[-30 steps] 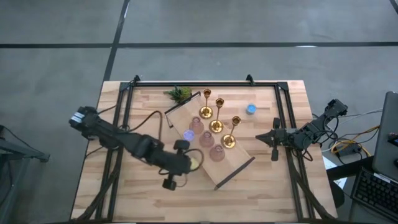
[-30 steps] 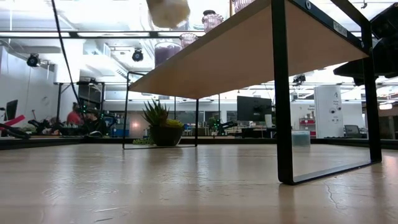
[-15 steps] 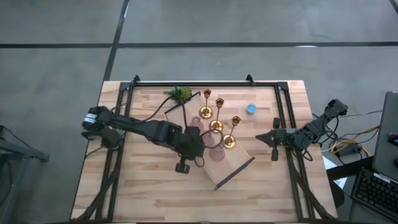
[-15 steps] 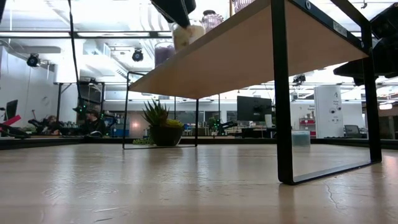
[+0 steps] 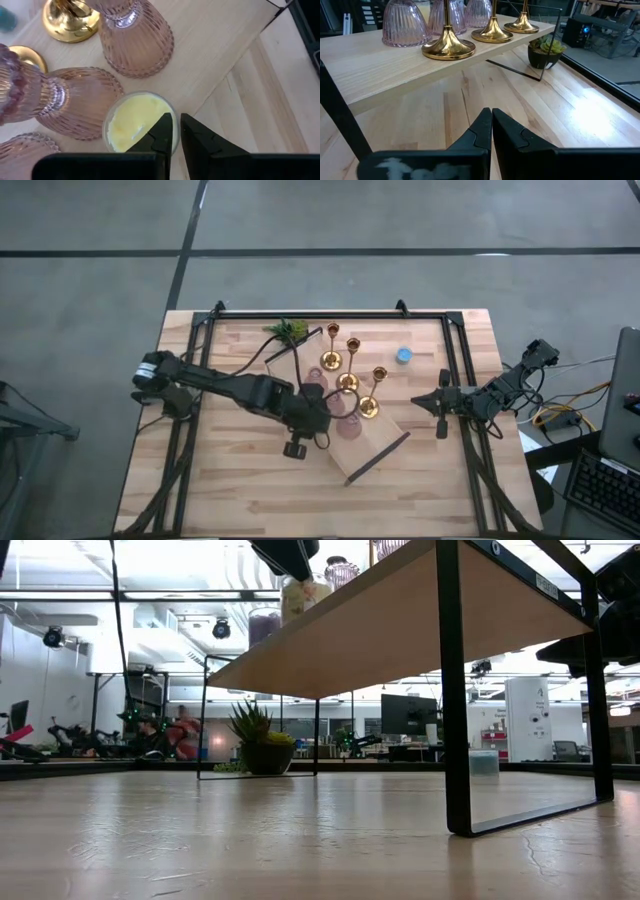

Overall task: Pick & Place candle stick holders
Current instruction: Put the yellow scented candle on the shelf aligned with the purple scented candle, then put the blue scented candle on the shelf aligned with the yellow scented candle

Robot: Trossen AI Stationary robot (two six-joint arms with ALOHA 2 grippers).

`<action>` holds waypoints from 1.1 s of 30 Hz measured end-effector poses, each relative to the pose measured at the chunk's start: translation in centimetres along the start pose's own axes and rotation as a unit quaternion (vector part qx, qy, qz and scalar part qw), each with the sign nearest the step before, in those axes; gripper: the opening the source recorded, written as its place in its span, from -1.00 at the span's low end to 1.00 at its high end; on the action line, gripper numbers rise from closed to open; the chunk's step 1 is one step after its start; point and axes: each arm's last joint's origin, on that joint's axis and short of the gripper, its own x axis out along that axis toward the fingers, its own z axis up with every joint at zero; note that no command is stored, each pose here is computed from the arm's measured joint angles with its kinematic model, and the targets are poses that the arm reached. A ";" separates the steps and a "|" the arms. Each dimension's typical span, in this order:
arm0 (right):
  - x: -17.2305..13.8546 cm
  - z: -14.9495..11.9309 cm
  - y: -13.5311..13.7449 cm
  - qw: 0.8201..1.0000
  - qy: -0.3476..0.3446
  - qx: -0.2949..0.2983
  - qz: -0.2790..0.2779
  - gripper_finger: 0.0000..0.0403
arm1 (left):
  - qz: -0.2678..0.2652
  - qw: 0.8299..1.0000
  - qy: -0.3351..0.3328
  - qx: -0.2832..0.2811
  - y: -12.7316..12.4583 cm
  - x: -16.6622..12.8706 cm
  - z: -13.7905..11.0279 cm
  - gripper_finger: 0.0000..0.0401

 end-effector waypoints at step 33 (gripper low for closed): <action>0.0 0.6 0.2 1.000 -0.024 0.005 0.006 -0.96 | -0.129 0.878 -0.461 -0.018 -7.9 -0.6 -12.5 -0.61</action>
